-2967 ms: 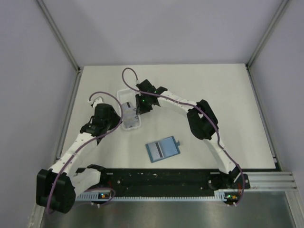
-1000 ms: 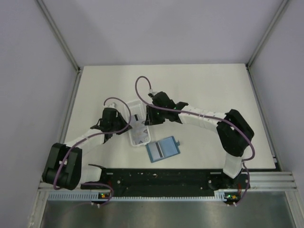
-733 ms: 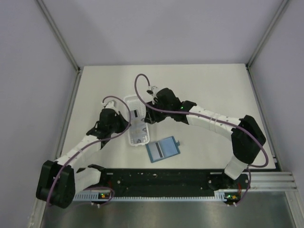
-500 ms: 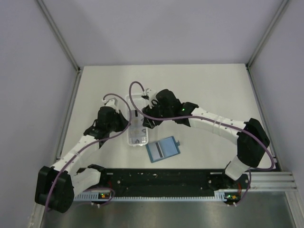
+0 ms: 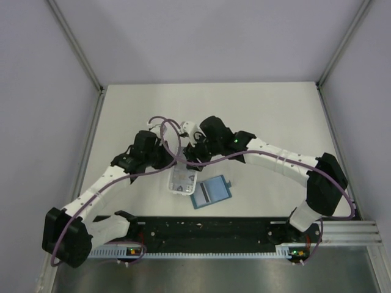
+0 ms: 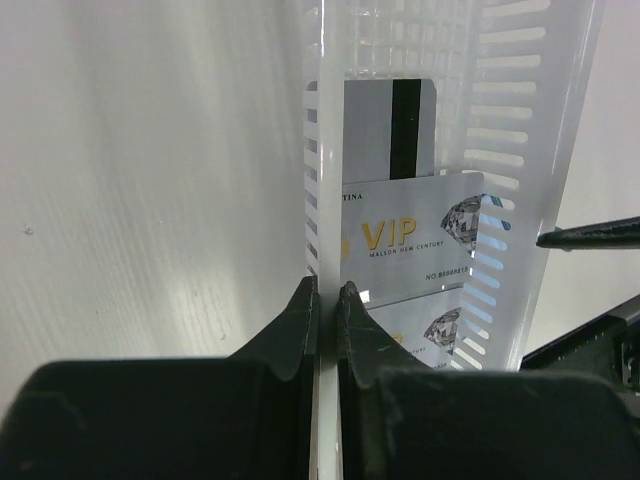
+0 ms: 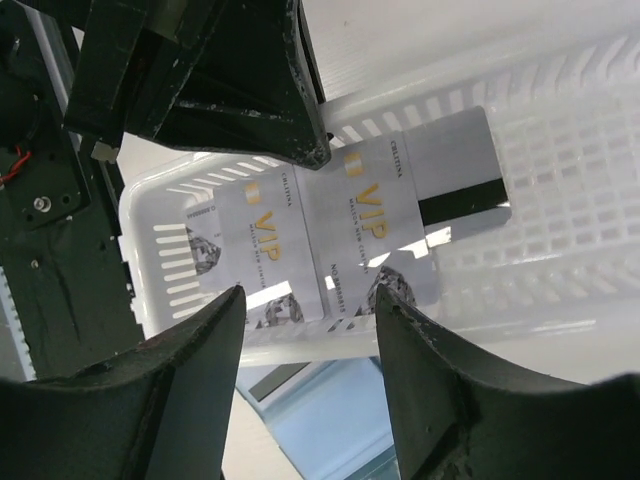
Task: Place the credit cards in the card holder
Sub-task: Pick up the credit card from the storage box.
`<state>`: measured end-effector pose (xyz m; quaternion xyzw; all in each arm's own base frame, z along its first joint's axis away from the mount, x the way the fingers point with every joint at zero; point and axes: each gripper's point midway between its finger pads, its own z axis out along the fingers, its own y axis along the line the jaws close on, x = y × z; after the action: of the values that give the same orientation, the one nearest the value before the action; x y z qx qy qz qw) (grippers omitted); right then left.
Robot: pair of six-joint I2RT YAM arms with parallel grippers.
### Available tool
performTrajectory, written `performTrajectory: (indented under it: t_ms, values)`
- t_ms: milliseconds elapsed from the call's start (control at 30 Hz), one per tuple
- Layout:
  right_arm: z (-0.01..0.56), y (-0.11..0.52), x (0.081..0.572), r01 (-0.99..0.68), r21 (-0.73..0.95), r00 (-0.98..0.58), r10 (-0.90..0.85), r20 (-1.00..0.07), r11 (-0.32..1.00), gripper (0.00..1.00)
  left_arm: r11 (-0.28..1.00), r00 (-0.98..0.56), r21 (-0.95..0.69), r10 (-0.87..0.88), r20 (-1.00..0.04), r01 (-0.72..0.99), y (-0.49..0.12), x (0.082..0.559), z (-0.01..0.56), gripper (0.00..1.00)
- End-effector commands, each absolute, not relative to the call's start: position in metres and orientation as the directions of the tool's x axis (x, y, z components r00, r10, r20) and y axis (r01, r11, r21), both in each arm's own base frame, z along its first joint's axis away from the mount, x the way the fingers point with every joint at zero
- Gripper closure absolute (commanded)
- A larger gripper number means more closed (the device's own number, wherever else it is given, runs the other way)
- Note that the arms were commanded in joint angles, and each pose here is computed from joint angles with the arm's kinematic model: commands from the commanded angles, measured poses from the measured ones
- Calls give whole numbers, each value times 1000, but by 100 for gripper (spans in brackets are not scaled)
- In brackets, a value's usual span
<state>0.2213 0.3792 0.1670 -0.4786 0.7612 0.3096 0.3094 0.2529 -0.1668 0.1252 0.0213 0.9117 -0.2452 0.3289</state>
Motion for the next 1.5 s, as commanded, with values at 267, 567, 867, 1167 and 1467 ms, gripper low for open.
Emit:
performTrajectory:
  t_ms: [267,567,867,1167,1467]
  values:
    - [158,376,237,-938,46,-266,-627,-732,344,46,882,-771,-386,-43,-635,269,-181,254,143,100]
    - [136,379,242,-938,43,-276,-666,-693,344,47,858,-759,-391,-3,-651,332,-194,247,153,100]
    - [120,381,240,-943,50,-277,-691,-668,329,48,832,-751,-414,4,-661,369,-202,244,162,100]
    - [108,381,228,-945,105,-301,-700,-648,310,55,802,-713,-453,-50,-700,389,-209,247,181,100]
    - [101,383,213,-945,180,-324,-709,-627,273,59,800,-656,-462,-116,-746,384,-207,255,198,100]
